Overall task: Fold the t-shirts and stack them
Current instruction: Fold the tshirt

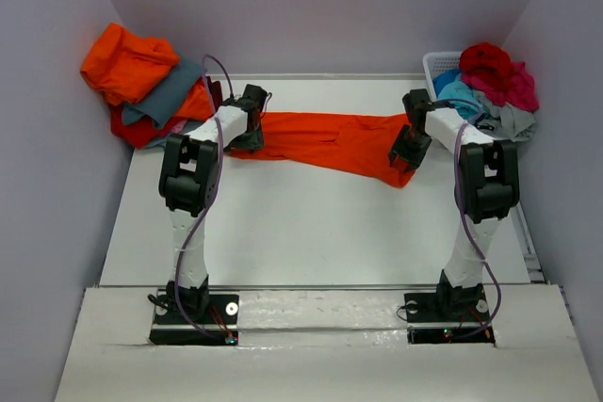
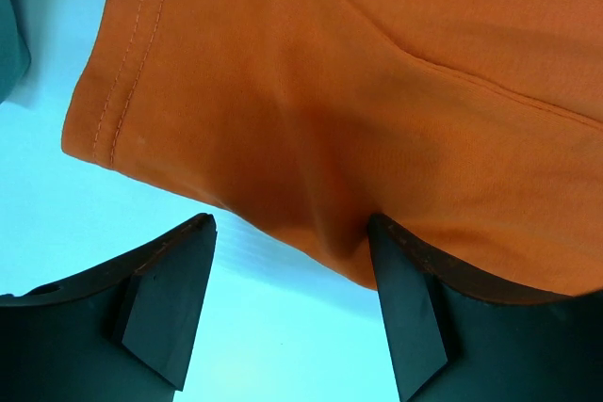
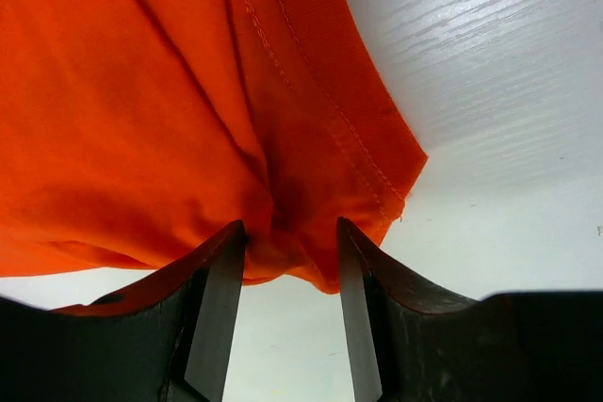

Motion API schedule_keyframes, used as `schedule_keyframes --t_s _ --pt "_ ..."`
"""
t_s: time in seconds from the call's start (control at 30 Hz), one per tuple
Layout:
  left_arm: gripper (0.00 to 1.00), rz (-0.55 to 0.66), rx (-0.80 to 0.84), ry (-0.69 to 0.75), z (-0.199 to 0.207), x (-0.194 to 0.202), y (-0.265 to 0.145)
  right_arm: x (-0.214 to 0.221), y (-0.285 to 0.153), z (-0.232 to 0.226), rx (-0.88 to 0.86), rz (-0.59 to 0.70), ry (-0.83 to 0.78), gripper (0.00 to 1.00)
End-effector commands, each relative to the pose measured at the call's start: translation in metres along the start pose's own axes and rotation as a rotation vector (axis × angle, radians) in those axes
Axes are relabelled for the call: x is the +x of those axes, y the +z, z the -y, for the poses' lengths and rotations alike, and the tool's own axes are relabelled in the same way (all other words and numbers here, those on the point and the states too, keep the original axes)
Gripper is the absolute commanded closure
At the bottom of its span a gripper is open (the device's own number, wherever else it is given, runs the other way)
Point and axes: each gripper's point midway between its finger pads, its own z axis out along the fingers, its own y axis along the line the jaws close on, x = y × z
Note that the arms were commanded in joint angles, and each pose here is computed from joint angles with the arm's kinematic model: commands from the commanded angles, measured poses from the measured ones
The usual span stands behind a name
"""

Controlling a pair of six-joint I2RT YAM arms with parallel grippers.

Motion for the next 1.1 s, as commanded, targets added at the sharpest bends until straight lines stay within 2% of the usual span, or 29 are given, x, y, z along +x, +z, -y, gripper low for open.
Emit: schedule_keyframes --t_s 0.0,0.1,0.13,0.27,0.33,0.43,1.07 --pt "0.22 0.02 -0.008 0.004 -0.002 -0.006 -0.007 -0.003 -0.002 -0.007 -0.041 0.019 0.012 0.52" --pt "0.22 0.024 -0.008 0.001 -0.002 -0.007 -0.008 -0.002 -0.001 -0.007 -0.04 0.016 0.012 0.66" --pt "0.22 0.021 -0.01 0.002 -0.003 -0.006 -0.007 -0.002 0.0 -0.008 -0.04 0.014 0.012 0.74" --pt "0.22 0.019 -0.012 0.002 -0.003 -0.005 -0.007 -0.002 0.001 -0.007 -0.036 0.011 0.013 0.87" --pt "0.22 0.019 -0.012 0.003 -0.004 -0.004 -0.007 -0.002 0.001 -0.007 -0.034 0.013 0.015 0.9" --pt "0.22 0.019 -0.012 0.003 -0.004 -0.004 -0.007 -0.002 0.001 -0.006 -0.028 0.013 0.013 0.93" --pt "0.22 0.014 -0.011 0.008 -0.004 -0.002 -0.006 -0.037 -0.023 0.017 0.11 0.121 0.015 0.93"
